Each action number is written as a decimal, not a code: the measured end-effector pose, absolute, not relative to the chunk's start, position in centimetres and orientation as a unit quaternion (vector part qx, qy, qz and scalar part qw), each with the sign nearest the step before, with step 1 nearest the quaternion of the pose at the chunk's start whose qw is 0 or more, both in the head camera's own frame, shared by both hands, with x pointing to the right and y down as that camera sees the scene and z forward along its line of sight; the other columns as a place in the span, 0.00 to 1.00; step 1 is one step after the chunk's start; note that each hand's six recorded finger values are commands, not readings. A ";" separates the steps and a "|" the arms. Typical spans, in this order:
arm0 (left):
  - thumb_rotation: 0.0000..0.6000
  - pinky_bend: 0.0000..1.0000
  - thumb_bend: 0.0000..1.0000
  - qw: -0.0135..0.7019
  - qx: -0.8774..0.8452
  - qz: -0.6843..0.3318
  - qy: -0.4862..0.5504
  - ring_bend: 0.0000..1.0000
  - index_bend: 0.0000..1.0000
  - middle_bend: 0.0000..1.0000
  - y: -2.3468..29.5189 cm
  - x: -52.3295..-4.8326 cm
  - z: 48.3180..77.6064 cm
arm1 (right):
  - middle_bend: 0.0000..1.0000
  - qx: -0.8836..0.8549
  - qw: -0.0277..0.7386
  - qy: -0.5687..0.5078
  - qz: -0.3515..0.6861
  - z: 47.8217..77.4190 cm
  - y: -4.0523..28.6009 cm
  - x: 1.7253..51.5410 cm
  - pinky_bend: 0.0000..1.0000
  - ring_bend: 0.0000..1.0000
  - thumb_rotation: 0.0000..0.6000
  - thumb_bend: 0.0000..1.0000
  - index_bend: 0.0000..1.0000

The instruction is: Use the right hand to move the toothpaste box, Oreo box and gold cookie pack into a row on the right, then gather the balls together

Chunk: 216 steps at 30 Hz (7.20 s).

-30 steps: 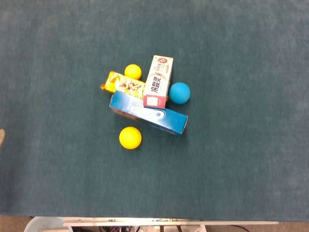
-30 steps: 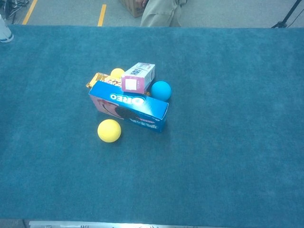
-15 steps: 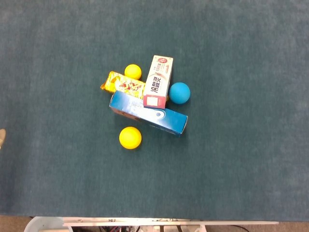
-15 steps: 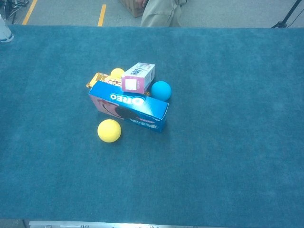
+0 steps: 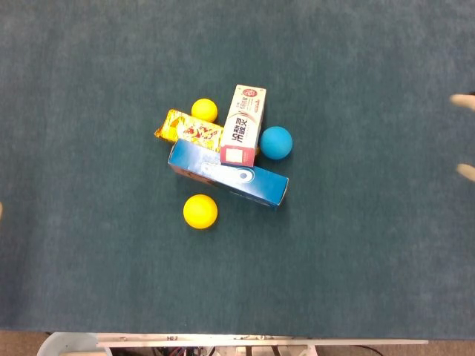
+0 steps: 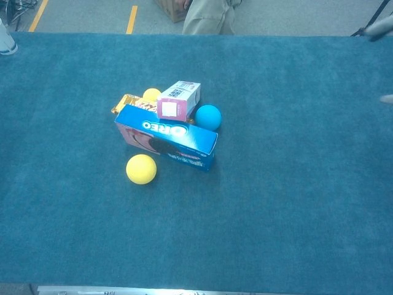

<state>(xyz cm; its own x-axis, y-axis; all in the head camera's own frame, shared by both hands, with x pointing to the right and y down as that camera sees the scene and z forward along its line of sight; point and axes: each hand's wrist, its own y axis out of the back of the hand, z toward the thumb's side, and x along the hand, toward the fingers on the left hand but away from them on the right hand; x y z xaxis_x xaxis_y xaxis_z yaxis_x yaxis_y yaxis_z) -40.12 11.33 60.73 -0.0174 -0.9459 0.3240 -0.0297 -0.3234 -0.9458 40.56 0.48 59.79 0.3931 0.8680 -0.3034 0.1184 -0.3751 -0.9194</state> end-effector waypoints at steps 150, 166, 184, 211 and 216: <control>1.00 0.07 0.31 0.367 -0.575 -0.588 0.435 0.03 0.07 0.11 11.8 -41.7 61.7 | 0.46 -0.705 0.576 -0.143 0.388 64.9 -6.3 33.9 0.45 0.37 1.00 0.00 0.38; 1.00 0.07 0.31 0.368 -0.576 -0.587 0.434 0.03 0.07 0.11 11.8 -41.5 61.7 | 0.42 -0.703 0.573 -0.127 0.402 64.2 -7.1 33.3 0.36 0.30 1.00 0.00 0.27; 1.00 0.07 0.31 0.372 -0.580 -0.582 0.432 0.03 0.07 0.11 11.4 -41.0 61.5 | 0.40 -0.687 0.577 -0.217 0.384 60.4 -8.5 35.6 0.35 0.29 1.00 0.00 0.23; 1.00 0.07 0.31 0.380 -0.587 -0.581 0.416 0.03 0.07 0.11 11.5 -40.8 61.3 | 0.40 -0.739 0.554 -0.195 0.330 59.5 -5.2 30.8 0.35 0.29 1.00 0.00 0.22; 1.00 0.07 0.31 0.383 -0.591 -0.579 0.412 0.03 0.07 0.11 11.6 -40.6 61.2 | 0.40 -0.749 0.549 -0.176 0.326 59.4 -3.9 28.7 0.36 0.29 1.00 0.00 0.22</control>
<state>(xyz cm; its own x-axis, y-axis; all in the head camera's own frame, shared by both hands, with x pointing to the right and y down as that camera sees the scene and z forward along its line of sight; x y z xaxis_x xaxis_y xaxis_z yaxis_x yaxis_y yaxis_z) -40.61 11.59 61.24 -0.0090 -0.9296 0.3684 -0.0441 -0.3677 -0.9289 28.73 -3.86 59.35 0.7259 0.6210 -0.2958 -0.0949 -0.3355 -0.9372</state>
